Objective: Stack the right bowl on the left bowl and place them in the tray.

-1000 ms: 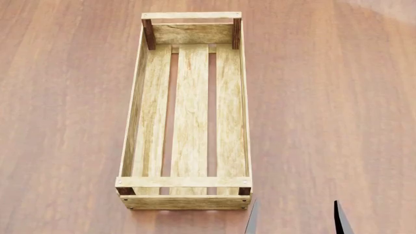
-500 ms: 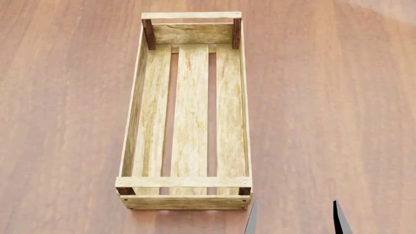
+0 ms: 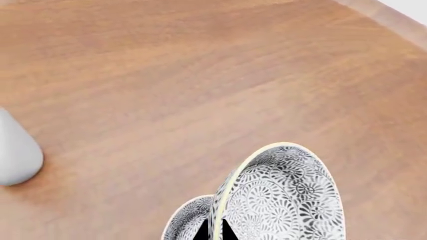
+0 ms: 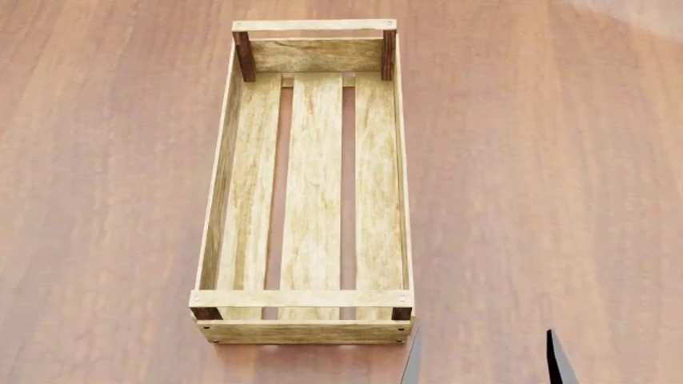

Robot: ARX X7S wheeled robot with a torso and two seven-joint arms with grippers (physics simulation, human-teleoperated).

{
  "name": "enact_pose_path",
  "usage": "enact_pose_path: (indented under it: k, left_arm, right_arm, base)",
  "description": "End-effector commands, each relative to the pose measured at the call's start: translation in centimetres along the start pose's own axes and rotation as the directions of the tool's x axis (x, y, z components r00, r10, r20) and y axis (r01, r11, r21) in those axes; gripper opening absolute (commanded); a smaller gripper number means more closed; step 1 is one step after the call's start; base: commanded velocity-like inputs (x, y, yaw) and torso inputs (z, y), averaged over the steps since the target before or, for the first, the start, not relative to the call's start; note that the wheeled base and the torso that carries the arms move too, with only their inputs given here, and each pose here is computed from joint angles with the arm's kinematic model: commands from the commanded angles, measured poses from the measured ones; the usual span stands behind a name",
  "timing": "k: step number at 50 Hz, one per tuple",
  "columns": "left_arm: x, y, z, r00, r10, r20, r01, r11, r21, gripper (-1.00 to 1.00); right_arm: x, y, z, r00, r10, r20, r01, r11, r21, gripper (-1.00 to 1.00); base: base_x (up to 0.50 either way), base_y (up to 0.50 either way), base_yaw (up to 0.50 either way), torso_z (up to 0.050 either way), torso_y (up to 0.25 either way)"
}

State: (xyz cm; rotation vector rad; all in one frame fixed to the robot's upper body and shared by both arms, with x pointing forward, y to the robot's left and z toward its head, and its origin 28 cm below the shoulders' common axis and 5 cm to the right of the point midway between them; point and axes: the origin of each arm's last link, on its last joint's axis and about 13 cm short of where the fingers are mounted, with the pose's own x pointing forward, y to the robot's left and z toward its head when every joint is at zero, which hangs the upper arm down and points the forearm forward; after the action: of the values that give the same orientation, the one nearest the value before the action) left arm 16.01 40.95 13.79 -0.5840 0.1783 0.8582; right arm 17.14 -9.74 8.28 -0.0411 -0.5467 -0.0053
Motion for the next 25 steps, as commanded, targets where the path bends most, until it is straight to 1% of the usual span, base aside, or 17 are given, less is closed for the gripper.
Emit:
enact_pose_path:
  k: [1, 14, 25]
  left_arm:
    - [0.4, 0.6, -0.5, 1.0, 0.017, 0.025, -0.016, 1.0, -0.015, -1.0]
    - [1.0, 1.1, -1.7, 0.999, 0.039, -0.004, -0.039, 0.999, -0.001, -1.0]
    - [1.3, 1.0, -2.2, 0.999, 0.036, -0.02, -0.036, 0.999, 0.017, -1.0]
  right_arm:
    - [0.2, 0.0, 0.1, 1.0, 0.001, 0.021, -0.001, 1.0, -0.015, 1.0]
    - [0.2, 0.0, 0.1, 1.0, 0.0, 0.02, 0.0, 1.0, -0.015, 1.0]
    - [0.3, 0.0, 0.1, 1.0, 0.0, 0.02, 0.0, 1.0, -0.014, 1.0]
  base:
    - [0.0, 0.0, 0.0, 0.0, 0.0]
    - [0.0, 0.0, 0.0, 0.001, 0.0]
    - [0.0, 0.0, 0.0, 0.0, 0.001]
